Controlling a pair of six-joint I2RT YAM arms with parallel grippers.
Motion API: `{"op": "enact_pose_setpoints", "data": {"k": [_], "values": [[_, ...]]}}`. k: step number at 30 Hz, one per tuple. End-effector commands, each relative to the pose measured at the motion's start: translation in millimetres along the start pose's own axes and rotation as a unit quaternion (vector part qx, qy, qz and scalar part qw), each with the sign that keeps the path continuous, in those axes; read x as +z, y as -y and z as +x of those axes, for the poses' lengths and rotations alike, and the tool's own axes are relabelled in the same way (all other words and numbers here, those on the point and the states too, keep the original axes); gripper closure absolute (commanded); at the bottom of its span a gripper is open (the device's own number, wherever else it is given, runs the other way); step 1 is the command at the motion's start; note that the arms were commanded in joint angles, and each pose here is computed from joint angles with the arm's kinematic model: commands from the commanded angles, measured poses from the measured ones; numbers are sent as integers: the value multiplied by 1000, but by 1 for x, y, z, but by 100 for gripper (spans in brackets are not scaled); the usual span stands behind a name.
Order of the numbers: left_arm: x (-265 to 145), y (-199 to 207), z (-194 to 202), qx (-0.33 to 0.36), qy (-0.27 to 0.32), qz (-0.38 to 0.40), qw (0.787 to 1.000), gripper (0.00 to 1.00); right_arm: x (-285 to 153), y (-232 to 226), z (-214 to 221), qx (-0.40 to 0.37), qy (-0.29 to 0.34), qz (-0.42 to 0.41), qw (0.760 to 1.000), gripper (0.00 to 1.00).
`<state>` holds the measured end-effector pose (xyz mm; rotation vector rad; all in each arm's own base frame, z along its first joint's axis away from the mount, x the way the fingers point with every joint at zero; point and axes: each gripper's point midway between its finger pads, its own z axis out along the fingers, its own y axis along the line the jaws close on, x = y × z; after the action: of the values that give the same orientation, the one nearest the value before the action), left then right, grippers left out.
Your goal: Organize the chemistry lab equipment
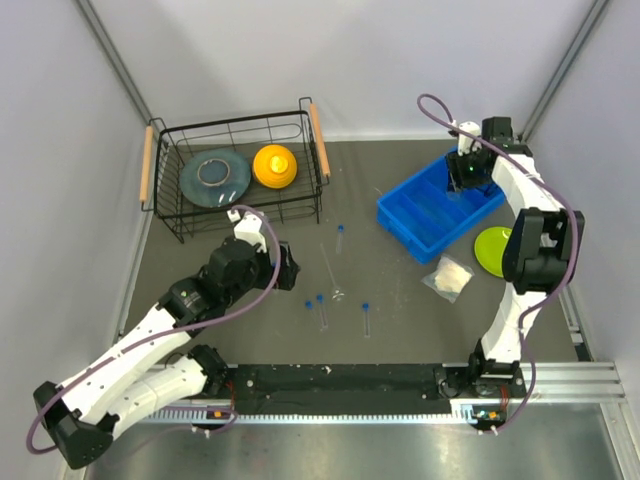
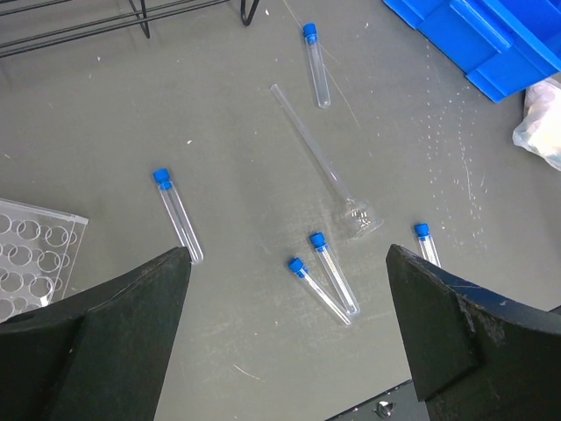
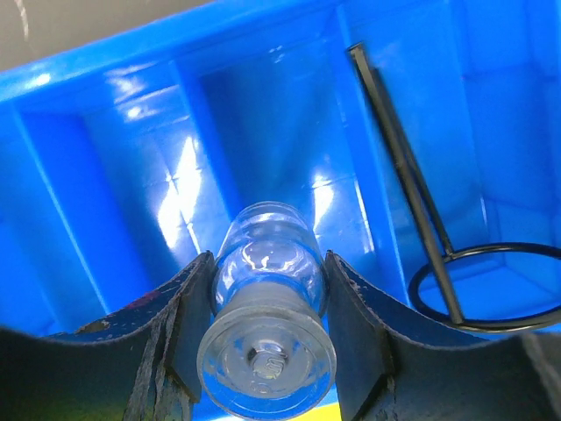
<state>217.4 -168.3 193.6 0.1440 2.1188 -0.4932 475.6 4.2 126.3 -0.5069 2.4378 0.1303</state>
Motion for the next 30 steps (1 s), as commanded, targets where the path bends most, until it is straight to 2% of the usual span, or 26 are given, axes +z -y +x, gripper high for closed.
{"op": "enact_pose_setpoints", "data": {"k": [1, 5, 15, 21, 22, 25, 30], "values": [[-2, 10, -19, -6, 18, 14, 1000, 1, -1, 31, -36, 45, 72, 77, 993, 73], [-1, 11, -19, -6, 15, 13, 1000, 1, 12, 39, -33, 68, 80, 98, 990, 72], [-2, 13, -20, -13, 17, 18, 1000, 1, 51, 34, 0, 121, 41, 86, 988, 66], [-3, 16, -21, -16, 18, 24, 999, 1, 57, 32, 12, 123, 27, 86, 988, 49], [-3, 16, -22, -16, 19, 25, 999, 1, 56, 32, 12, 122, 28, 87, 988, 41], [-3, 17, -22, -16, 21, 28, 999, 1, 46, 32, 6, 116, 37, 91, 988, 28], [-7, 18, -24, -21, 27, 34, 999, 1, 27, 28, -7, 111, 56, 85, 989, 22]]}}
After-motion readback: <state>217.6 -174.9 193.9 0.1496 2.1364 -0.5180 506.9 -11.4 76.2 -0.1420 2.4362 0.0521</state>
